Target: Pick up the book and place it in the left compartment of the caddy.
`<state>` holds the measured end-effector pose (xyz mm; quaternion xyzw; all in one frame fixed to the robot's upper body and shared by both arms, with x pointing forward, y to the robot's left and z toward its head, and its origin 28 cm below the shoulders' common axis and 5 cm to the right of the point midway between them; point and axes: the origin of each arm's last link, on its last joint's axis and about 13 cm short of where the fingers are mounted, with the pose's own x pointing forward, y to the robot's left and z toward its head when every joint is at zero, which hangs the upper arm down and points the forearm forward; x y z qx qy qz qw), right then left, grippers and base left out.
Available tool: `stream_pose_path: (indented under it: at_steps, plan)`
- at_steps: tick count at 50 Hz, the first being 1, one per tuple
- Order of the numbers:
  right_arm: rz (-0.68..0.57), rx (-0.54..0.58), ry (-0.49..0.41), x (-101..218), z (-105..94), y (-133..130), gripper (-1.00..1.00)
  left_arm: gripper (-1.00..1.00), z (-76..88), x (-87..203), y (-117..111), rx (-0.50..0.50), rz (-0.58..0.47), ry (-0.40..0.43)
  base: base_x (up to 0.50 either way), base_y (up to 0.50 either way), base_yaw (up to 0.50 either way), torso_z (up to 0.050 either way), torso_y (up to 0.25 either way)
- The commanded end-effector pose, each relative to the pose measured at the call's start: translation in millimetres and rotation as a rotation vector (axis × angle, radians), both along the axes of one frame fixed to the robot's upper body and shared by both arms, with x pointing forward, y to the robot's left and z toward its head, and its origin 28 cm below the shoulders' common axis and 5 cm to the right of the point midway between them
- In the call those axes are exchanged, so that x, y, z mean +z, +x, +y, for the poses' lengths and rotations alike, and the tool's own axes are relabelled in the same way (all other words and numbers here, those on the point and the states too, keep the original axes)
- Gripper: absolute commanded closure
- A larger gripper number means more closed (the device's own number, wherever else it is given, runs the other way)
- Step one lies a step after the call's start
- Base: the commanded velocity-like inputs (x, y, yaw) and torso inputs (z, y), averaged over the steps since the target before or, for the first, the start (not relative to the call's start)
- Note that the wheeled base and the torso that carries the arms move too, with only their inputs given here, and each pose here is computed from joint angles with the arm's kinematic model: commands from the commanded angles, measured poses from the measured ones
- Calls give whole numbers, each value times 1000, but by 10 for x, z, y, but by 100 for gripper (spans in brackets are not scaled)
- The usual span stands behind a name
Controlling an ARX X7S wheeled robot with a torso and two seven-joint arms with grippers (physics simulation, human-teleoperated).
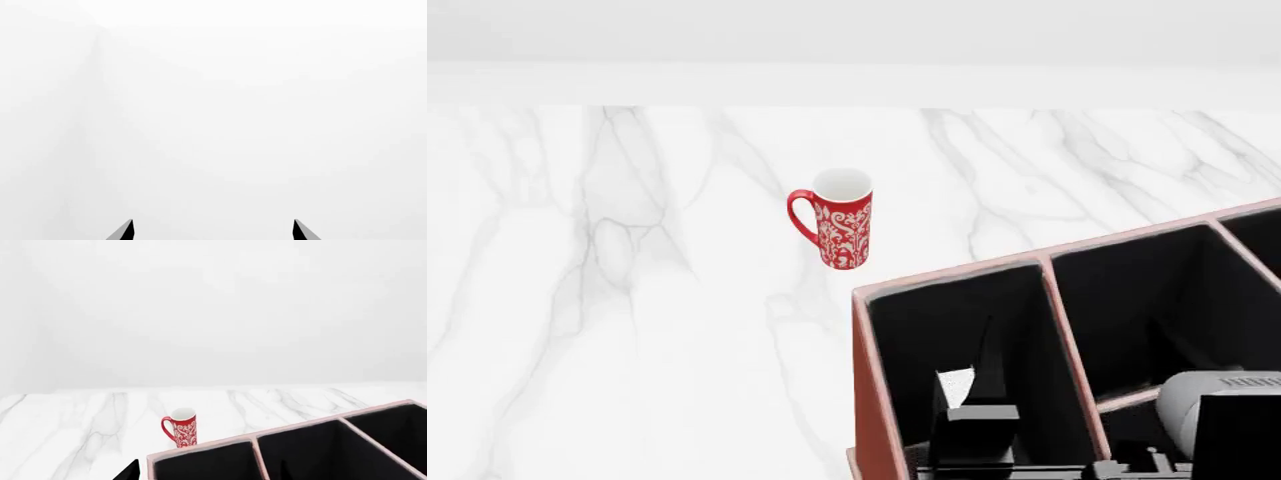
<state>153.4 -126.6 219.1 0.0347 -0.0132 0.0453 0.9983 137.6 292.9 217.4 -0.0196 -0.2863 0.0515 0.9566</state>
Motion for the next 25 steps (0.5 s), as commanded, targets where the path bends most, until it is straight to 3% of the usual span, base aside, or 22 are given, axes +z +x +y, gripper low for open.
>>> stream_pose_path:
  at_steps: [1,14,25]
  plan:
    - [-60,-10,-40,-12,20,-77,-100,-100,-12,-10,-27,-14,-13,-11,0,0,0,0,0]
    - [-120,0,-80,-25,47,-111,-100,-100,-12,-8,-25,-11,-13,-12,0,0,0,0,0]
    - [-164,17,-61,-10,44,-135,-100,-100,-9,9,-36,-12,-16,-17,0,0,0,0,0]
